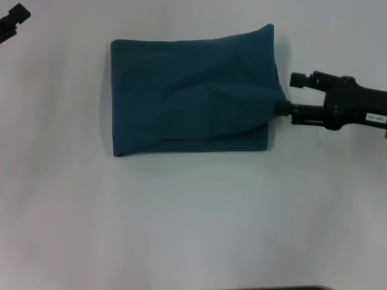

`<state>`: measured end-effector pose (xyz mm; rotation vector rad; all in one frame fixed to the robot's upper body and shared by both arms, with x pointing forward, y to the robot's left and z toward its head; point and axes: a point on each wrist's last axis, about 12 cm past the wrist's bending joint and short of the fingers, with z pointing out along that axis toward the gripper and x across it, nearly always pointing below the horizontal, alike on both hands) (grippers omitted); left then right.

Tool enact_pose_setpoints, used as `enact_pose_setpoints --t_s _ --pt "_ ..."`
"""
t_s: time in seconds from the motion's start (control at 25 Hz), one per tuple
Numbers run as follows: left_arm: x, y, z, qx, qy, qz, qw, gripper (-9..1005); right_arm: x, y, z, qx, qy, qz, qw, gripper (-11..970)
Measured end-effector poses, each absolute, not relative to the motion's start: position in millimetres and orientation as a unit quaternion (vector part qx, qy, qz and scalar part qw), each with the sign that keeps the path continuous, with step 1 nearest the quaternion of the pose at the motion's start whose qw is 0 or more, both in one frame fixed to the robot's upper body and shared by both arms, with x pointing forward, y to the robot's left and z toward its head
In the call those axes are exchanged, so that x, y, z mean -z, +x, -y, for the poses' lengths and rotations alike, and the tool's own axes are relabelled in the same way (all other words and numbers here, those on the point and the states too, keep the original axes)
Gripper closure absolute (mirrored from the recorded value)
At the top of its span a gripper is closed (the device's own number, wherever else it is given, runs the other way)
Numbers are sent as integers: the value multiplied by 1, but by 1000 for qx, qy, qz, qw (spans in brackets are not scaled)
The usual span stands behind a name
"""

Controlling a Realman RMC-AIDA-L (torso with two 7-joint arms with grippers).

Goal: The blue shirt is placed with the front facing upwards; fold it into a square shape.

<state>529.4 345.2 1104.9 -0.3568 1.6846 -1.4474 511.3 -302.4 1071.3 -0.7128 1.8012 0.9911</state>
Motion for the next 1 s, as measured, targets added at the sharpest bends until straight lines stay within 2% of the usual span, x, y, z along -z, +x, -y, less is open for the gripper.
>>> enact_pose_setpoints --t_s 0.28,0.48,0.68,0.88,1.0 --pt "-1107 532 -344 581 -140 -675 433 46 -1073 538 282 -394 -296 -733 469 35" --pt "-1106 531 -344 583 -141 -673 433 46 -1074 557 267 -402 -270 -767 420 37" --pt "-1106 530 -345 582 -143 -673 434 46 -1073 553 268 -406 -275 -774 400 38" --pt "-1106 530 -346 581 -143 -673 435 46 -1088 543 293 -414 -255 -758 435 40" --pt "-1106 530 -346 580 -142 -673 436 45 -1095 537 309 -413 -238 -769 427 41"
